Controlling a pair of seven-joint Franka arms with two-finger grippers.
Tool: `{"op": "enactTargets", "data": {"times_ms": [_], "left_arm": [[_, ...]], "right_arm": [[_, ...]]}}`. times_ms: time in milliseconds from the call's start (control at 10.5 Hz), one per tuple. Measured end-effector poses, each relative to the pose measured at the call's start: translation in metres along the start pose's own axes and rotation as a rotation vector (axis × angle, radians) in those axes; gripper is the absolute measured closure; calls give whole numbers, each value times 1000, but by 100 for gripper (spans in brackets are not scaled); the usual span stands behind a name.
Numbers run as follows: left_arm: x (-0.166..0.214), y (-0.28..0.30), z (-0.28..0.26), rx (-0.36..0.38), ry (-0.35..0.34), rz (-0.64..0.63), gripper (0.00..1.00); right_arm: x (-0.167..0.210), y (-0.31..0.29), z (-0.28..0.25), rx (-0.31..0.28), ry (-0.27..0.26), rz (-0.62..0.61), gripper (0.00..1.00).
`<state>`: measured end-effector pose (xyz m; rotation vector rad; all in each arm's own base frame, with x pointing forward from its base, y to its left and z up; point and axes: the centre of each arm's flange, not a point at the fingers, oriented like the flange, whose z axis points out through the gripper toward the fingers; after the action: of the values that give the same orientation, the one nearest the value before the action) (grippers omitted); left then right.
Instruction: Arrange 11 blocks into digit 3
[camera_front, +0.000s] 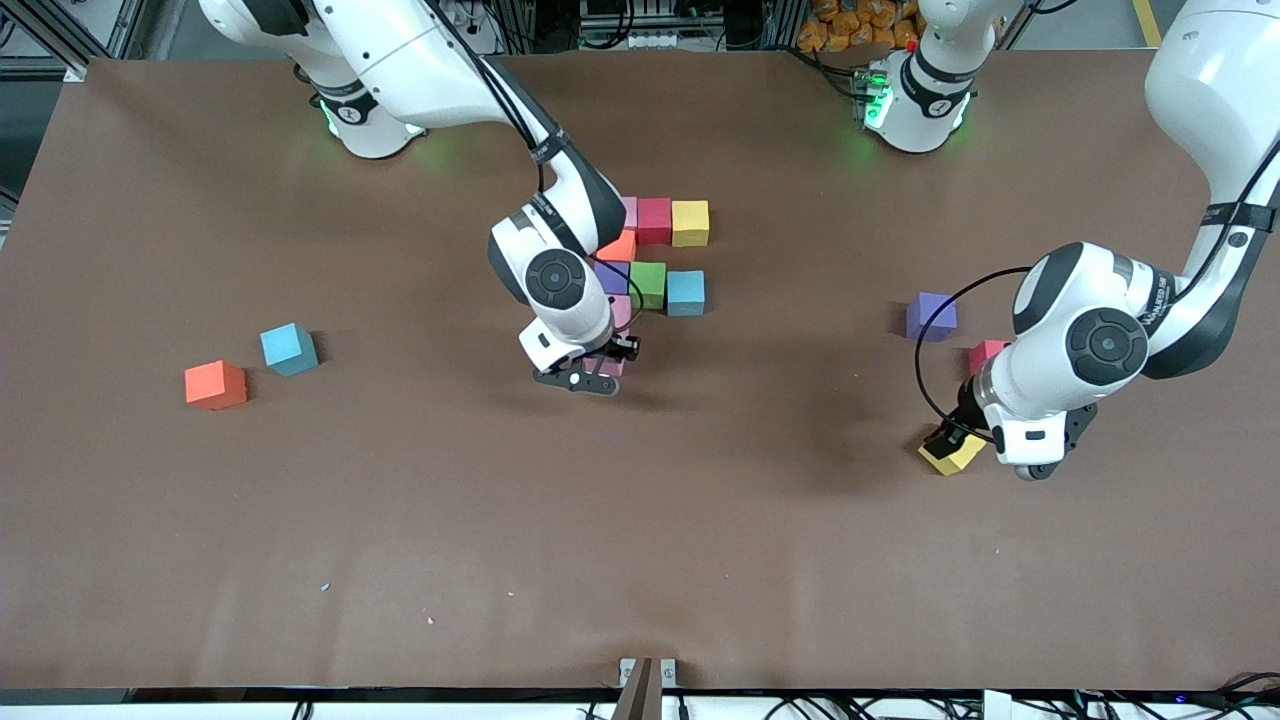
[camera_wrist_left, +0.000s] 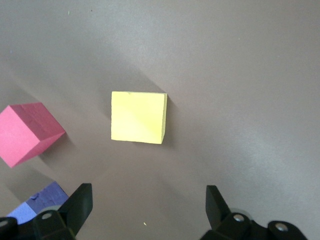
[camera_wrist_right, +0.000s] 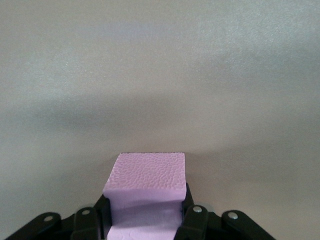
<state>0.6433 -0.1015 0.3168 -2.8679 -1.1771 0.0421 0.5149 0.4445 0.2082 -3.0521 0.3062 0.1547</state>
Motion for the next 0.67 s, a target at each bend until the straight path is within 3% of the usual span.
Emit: {"op": "enactTargets", "data": {"times_ms": [95,476,667], "left_arm": [[2,-1,1,2,0,19,0],[6,-1,-2,-2,5,39,0],[10,0,-7,-12,12,39,0]], "right_arm": [[0,0,0,0,0,0,45],[-9,1,18,-24,-25,-6,0],[-6,1,16,-22,-21,-4,0]]}}
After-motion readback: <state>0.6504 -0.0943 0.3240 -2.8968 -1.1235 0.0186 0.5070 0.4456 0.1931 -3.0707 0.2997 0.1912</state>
